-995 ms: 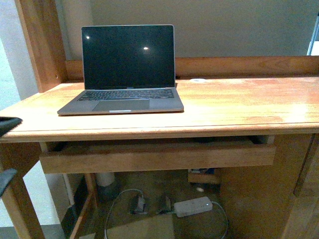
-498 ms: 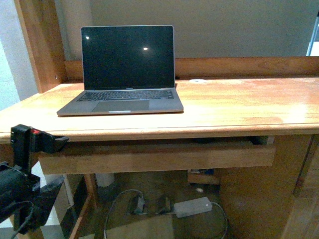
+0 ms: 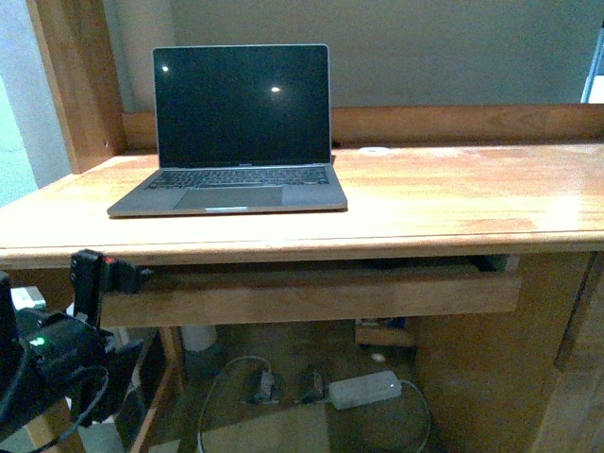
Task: Place mouse
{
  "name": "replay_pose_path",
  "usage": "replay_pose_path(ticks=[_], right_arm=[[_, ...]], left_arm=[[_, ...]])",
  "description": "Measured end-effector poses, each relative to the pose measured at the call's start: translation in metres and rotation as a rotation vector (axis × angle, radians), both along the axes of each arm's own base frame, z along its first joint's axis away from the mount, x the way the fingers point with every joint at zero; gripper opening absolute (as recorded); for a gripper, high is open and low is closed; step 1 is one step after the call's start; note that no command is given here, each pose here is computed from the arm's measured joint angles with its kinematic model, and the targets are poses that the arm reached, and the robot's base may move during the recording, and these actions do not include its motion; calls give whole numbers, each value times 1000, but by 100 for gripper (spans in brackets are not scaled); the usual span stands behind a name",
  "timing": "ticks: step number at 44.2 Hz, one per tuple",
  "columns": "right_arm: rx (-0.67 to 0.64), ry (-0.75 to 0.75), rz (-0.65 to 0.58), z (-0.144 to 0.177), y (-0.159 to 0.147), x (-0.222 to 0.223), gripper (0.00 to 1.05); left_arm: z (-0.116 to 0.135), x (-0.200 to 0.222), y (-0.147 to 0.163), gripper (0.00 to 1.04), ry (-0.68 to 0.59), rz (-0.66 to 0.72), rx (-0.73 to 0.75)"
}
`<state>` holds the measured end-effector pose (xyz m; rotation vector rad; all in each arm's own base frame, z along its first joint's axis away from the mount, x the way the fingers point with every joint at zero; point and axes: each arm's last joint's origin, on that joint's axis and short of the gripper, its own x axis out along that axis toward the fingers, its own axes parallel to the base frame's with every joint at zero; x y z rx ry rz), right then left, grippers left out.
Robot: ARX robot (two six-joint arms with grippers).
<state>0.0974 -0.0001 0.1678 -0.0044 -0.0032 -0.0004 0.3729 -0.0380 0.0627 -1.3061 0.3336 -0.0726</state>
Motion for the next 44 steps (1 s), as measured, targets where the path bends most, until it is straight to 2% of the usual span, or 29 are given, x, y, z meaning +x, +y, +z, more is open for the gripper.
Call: replay_pose_path(ticks=[4,11,26,27,34,44], right_arm=[[0,0,0,0,0,0,98],[0,0,0,0,0,0,98],[0,0,0,0,0,0,98],[0,0,0,0,0,0,98],[0,0,0,0,0,0,98],[0,0,0,0,0,0,98]], left_arm=[[-11,3,0,98,25,4,-3],[-16,18,-3,98,-8,-6,-15],[-34,48,-5,98,12,-5,-16],[-34,48,-5,96,14,-4,-16],[-24,48,-10,60,-4,1,-20],[-20,21,-5,56,43,12,-57]])
